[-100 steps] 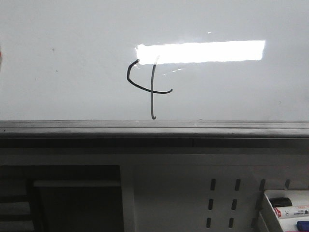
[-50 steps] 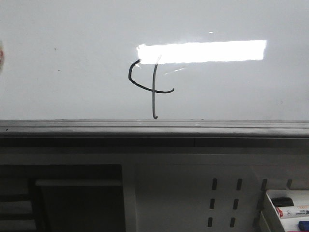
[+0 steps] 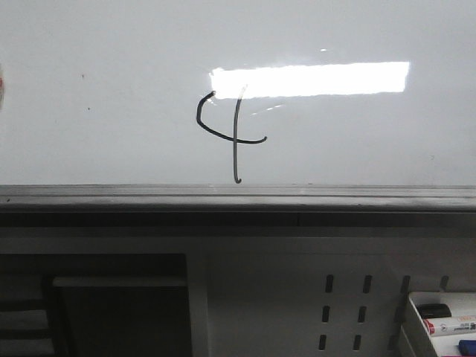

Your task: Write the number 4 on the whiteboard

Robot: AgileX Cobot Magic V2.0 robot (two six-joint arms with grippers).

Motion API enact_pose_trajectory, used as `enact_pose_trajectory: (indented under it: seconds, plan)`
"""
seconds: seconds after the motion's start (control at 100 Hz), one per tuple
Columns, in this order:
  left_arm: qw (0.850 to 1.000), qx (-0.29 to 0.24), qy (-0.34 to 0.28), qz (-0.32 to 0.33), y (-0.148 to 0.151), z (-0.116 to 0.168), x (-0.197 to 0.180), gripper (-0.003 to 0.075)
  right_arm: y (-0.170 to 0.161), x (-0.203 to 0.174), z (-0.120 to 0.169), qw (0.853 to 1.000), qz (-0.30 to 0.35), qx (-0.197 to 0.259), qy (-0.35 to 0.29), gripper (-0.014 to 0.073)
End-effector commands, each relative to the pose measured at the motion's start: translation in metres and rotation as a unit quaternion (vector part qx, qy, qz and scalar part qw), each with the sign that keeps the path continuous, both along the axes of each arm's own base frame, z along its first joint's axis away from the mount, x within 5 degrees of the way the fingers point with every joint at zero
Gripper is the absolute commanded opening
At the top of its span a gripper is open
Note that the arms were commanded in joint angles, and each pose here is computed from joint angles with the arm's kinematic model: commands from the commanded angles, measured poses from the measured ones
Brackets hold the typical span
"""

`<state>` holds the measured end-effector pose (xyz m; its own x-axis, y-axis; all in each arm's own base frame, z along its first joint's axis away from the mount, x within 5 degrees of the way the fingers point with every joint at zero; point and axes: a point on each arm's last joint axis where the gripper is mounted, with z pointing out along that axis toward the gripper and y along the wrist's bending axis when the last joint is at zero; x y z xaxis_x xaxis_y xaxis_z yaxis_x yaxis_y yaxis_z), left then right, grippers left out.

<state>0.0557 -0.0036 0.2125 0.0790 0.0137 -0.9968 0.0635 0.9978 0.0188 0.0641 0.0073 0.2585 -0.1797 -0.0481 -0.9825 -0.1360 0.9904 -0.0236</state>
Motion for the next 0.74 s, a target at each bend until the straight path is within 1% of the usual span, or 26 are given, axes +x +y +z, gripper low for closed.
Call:
enact_pose_trajectory:
  seconds: [0.0,0.05,0.1,0.24,0.26,0.27,0.41,0.73]
  plan:
    - [0.999,-0.013,-0.037,-0.002,0.000,-0.001,-0.002,-0.0020,-0.004,-0.004,-0.001,0.994,-0.032,0.020,-0.101,-0.0071]
    - [0.999,-0.013,-0.037,-0.002,0.000,-0.001,-0.002,-0.0020,-0.005,-0.007,-0.011,0.990,-0.047,0.021,-0.130,-0.0071]
    - [0.999,-0.013,-0.037,-0.002,0.000,-0.001,-0.002,-0.0020,-0.006,-0.008,-0.022,0.989,-0.057,0.020,-0.138,-0.0071]
    - [0.999,-0.013,-0.037,-0.002,0.000,-0.001,-0.002,-0.0020,-0.006,-0.010,-0.048,0.983,-0.054,0.025,-0.175,-0.0071]
    - [0.999,-0.013,-0.037,-0.002,0.000,-0.001,-0.002,-0.0020,-0.006,-0.010,-0.047,0.983,-0.054,0.025,-0.172,-0.0071]
    - [0.999,-0.013,-0.037,-0.002,0.000,-0.001,-0.002,-0.0020,-0.006,-0.010,-0.049,0.985,-0.056,0.024,-0.160,-0.0071]
    - [0.999,-0.012,-0.036,-0.002,0.000,-0.001,-0.002,-0.0020,-0.006,-0.009,-0.052,0.987,-0.059,0.022,-0.145,-0.0071]
    - [0.999,-0.012,-0.036,-0.002,0.000,-0.001,-0.002,-0.0020,-0.006,-0.009,-0.052,0.987,-0.059,0.022,-0.145,-0.0071]
